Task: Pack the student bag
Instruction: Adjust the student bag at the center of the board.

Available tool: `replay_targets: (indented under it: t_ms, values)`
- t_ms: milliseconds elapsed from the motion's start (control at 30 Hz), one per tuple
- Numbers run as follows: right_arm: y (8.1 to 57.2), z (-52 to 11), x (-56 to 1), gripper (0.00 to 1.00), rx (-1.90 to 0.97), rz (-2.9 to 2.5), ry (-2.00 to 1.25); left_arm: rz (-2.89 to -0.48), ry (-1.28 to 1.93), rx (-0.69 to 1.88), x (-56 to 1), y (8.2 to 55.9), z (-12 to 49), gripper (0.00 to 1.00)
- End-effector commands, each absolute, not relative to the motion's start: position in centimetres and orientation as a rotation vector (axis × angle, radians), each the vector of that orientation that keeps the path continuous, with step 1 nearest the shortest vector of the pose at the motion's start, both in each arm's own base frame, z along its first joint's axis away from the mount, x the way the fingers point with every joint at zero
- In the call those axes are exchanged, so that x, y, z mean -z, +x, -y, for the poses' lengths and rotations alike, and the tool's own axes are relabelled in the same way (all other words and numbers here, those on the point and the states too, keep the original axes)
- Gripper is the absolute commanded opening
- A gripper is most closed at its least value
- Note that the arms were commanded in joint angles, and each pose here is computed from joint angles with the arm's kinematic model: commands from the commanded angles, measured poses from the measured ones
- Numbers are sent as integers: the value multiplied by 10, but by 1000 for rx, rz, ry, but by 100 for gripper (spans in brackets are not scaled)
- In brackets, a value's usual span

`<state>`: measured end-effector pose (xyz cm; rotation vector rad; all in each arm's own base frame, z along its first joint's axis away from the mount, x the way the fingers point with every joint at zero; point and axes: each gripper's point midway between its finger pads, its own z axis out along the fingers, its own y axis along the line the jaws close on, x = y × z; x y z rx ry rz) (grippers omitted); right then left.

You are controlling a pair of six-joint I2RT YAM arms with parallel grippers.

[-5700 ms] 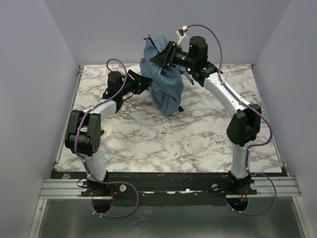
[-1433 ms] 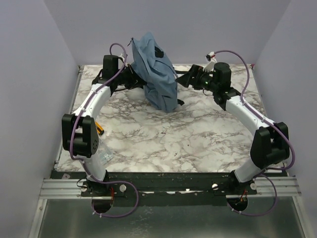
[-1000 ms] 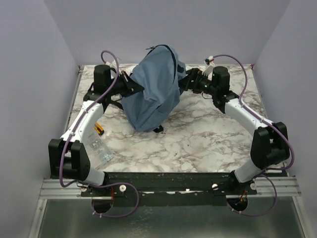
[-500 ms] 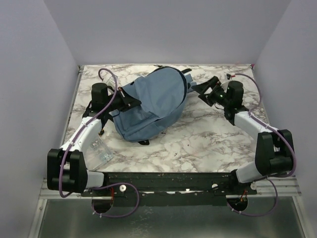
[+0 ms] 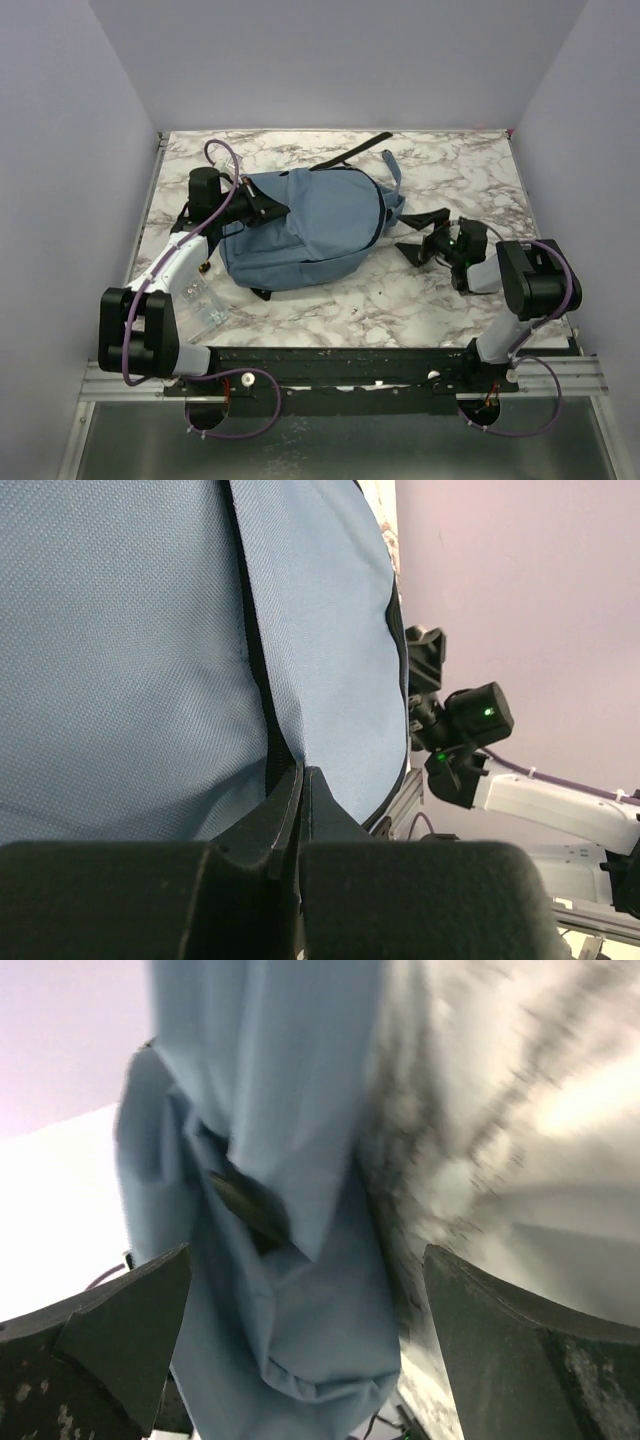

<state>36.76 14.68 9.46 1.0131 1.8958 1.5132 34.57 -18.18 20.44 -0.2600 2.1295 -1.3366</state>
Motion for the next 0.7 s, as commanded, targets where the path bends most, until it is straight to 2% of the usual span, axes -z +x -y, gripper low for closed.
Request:
replay_targets:
  t_ms: [0,200,267,333,400,433,500,567,667]
  values:
    - [356,-148,-99,100,-1539,-1805,1100,-2081,-230,1353,-212,352,181,0]
    - [377,-193,-119,100,-1754,-1692,913,-2091,-223,1377,-209,351,184,0]
    - [386,-201,-116,100,-1814,-1613,941,-2087,-216,1376,-210,350,184,0]
    - [399,-212,-118,93,-1895,-1546,925,-2083,-212,1373,-210,349,183,0]
    - [412,-218,-130,76,-1945,-1476,882,-2081,-206,1374,-212,348,183,0]
    - [419,-219,-136,58,-1943,-1464,860,-2078,-207,1375,-213,348,183,0]
    - [431,-214,-158,32,-1926,-1426,806,-2070,-201,1379,-217,347,184,0]
    - [445,-207,-181,2,-1867,-1445,751,-2052,-199,1376,-224,348,183,0]
    - [462,-176,-242,0,-1723,-1417,633,-1995,-200,1347,-247,350,178,0]
